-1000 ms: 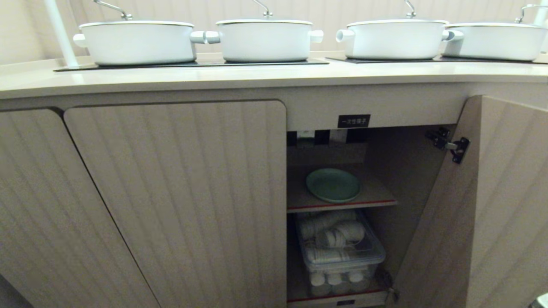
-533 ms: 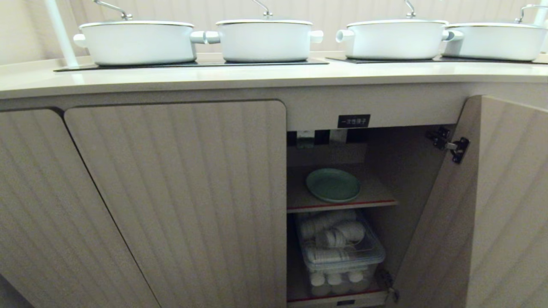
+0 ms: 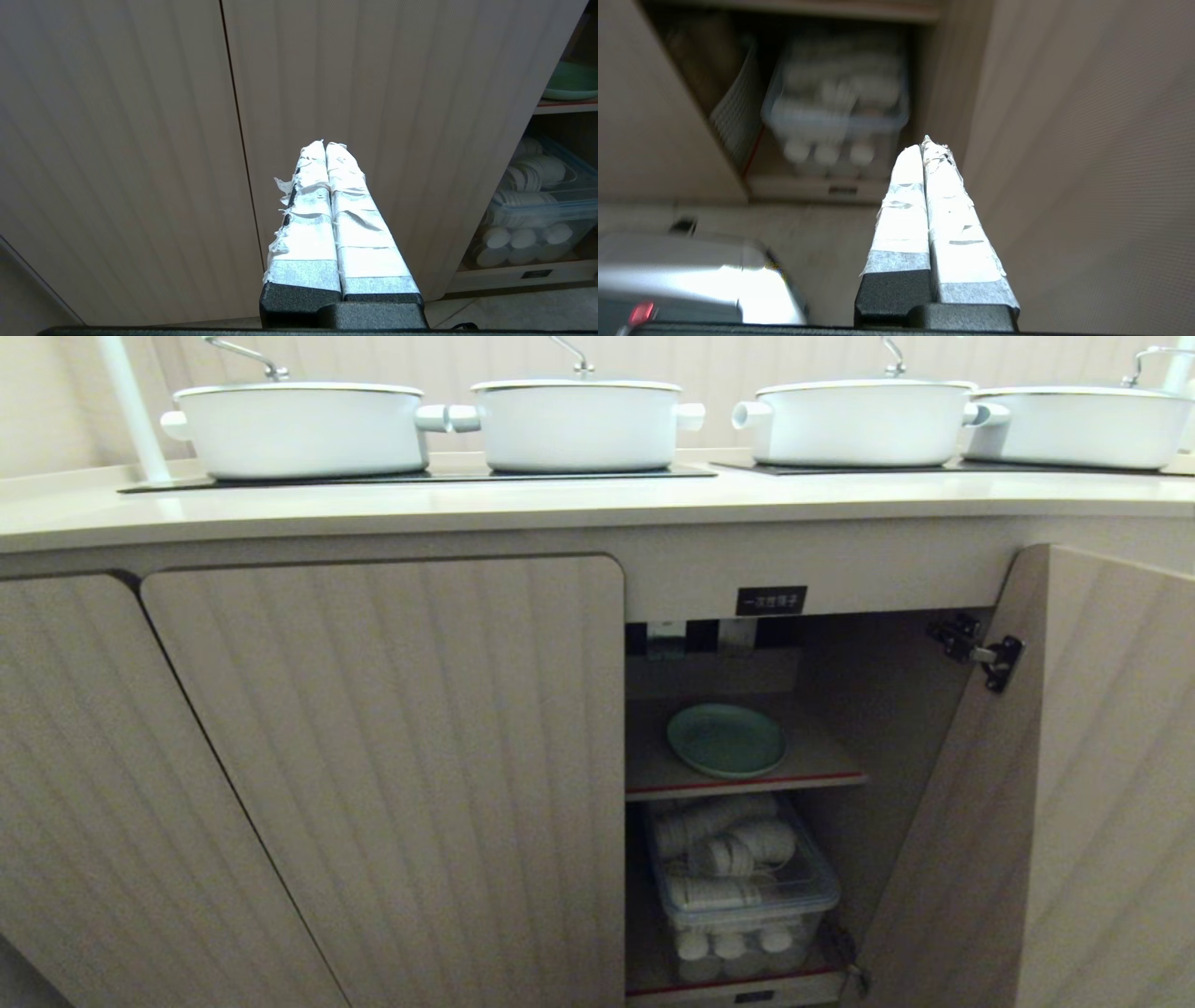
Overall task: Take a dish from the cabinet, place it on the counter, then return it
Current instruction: Close the cabinet door
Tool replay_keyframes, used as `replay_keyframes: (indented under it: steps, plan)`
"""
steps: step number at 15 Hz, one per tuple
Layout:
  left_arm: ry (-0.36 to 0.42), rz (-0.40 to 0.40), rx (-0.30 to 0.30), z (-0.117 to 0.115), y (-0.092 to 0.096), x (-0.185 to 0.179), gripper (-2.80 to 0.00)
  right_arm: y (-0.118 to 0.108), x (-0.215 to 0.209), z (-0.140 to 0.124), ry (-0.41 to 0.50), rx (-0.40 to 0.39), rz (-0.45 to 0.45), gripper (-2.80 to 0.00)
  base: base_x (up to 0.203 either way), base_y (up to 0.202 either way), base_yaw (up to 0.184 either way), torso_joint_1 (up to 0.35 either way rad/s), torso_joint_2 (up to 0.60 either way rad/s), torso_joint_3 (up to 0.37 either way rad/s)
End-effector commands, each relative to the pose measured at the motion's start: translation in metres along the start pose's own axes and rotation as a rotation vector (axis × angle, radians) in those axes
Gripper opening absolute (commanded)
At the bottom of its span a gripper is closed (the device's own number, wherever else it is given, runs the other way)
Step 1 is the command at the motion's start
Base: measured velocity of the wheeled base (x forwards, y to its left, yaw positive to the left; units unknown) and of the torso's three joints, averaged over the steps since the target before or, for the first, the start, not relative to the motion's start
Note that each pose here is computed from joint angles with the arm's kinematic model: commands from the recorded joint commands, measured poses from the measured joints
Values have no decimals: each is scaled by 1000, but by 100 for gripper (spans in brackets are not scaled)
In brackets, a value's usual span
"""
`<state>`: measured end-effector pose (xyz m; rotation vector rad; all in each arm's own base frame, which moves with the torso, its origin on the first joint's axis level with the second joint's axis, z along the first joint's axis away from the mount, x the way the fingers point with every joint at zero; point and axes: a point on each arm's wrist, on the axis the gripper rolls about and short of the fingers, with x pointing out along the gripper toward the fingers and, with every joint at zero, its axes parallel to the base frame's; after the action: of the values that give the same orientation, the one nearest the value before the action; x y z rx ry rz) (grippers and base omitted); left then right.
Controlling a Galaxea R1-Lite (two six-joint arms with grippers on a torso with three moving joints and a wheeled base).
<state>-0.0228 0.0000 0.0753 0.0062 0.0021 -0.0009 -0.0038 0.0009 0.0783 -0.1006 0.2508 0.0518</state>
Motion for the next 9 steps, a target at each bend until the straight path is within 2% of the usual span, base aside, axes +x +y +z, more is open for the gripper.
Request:
replay_keyframes:
  steps: [1,3,4,9]
  plan:
    - [-1,-1,0,0,0,0,-280,1,-7,-2,-92,-1,-21,-280,0,0,0,0,0,0]
    - [-1,-1,0,0,0,0,-280,1,-15,-6,-213,-9,-22,-280,0,0,0,0,0,0]
    - [-1,1,0,0,0,0,-280,2,-17,-7,-244,-13,-23,-280,0,0,0,0,0,0]
    - [-1,-1,0,0,0,0,-280,1,-18,-8,-247,-18,-29,-280,0,0,0,0,0,0]
